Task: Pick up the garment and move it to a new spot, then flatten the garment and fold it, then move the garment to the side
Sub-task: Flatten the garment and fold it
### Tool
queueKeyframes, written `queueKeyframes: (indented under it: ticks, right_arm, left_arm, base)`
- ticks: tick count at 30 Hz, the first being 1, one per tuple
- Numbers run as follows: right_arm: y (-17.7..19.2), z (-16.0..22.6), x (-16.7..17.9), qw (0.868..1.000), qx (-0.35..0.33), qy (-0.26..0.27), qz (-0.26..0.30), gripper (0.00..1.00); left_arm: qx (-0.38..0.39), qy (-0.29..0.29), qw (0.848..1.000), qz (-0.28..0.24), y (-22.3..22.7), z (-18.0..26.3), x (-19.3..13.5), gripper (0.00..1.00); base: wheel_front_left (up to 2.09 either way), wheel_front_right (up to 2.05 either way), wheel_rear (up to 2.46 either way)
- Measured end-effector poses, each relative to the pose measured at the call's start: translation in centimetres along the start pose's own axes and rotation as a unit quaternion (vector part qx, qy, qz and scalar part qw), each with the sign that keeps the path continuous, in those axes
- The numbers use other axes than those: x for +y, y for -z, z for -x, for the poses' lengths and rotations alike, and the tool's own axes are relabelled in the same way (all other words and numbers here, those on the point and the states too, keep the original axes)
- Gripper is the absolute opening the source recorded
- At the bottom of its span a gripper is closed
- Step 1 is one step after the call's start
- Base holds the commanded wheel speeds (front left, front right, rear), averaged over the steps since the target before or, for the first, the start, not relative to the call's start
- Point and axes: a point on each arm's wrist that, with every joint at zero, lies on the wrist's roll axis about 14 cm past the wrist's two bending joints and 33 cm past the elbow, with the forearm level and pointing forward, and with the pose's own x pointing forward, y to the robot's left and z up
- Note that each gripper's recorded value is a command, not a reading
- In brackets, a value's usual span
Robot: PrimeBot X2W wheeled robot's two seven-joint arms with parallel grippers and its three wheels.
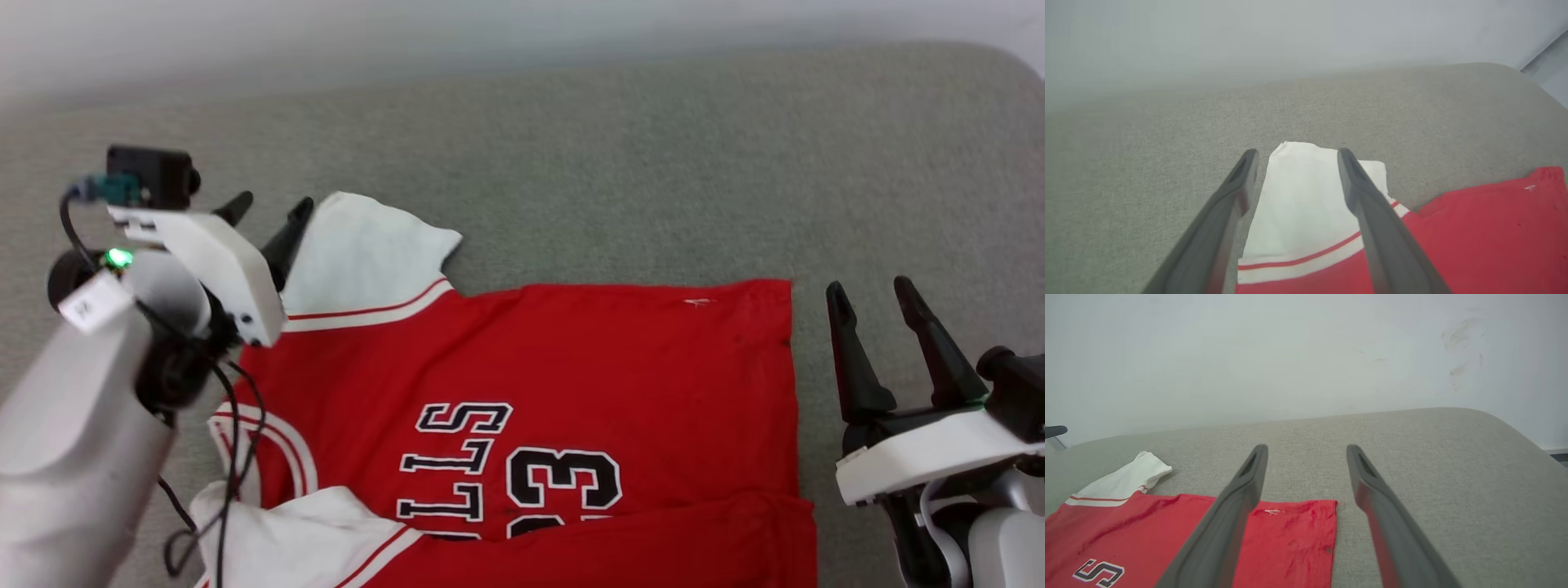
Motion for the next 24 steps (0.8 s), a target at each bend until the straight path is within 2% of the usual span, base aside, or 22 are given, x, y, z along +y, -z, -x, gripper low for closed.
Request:
queueKeyframes:
  ticks: [7, 12, 19, 22, 23, 24]
  right_arm:
    - [2.5, -0.4, -1.8, 0.999, 0.023, 0.03, -0.013, 1.0]
    - [4.2, -0.1, -3.1, 0.998, 0.041, 0.052, -0.015, 1.0]
    - [6.1, 0.9, -5.1, 0.994, 0.061, 0.086, -0.032, 1.0]
    - [6.7, 1.3, -5.7, 0.992, 0.068, 0.098, -0.036, 1.0]
    - [6.9, 1.4, -5.9, 0.992, 0.071, 0.102, -0.036, 1.0]
    - [7.0, 1.4, -6.1, 0.991, 0.073, 0.104, -0.036, 1.0]
  left_arm:
    - [0.143, 0.03, 0.989, -0.003, 2.1, -5.3, 0.8, 1.0]
    - [0.244, 0.029, 0.969, 0.007, 5.2, -7.7, 1.2, 1.0]
    - [0.336, 0.009, 0.942, 0.014, 9.5, -9.4, 2.3, 1.0]
    - [0.369, 0.017, 0.929, 0.028, 10.7, -9.5, 1.9, 1.0]
    - [0.378, 0.019, 0.925, 0.034, 11.0, -9.4, 1.7, 0.49]
    - [0.385, 0.022, 0.922, 0.041, 11.2, -9.4, 1.6, 0.1]
  base:
    - [0.0, 0.0, 0.0]
    - [0.0, 0.0, 0.0]
    - [0.0, 0.0, 0.0]
    - [0.0, 0.0, 0.0]
    - [0.0, 0.0, 0.0]
    - [0.0, 0.0, 0.0]
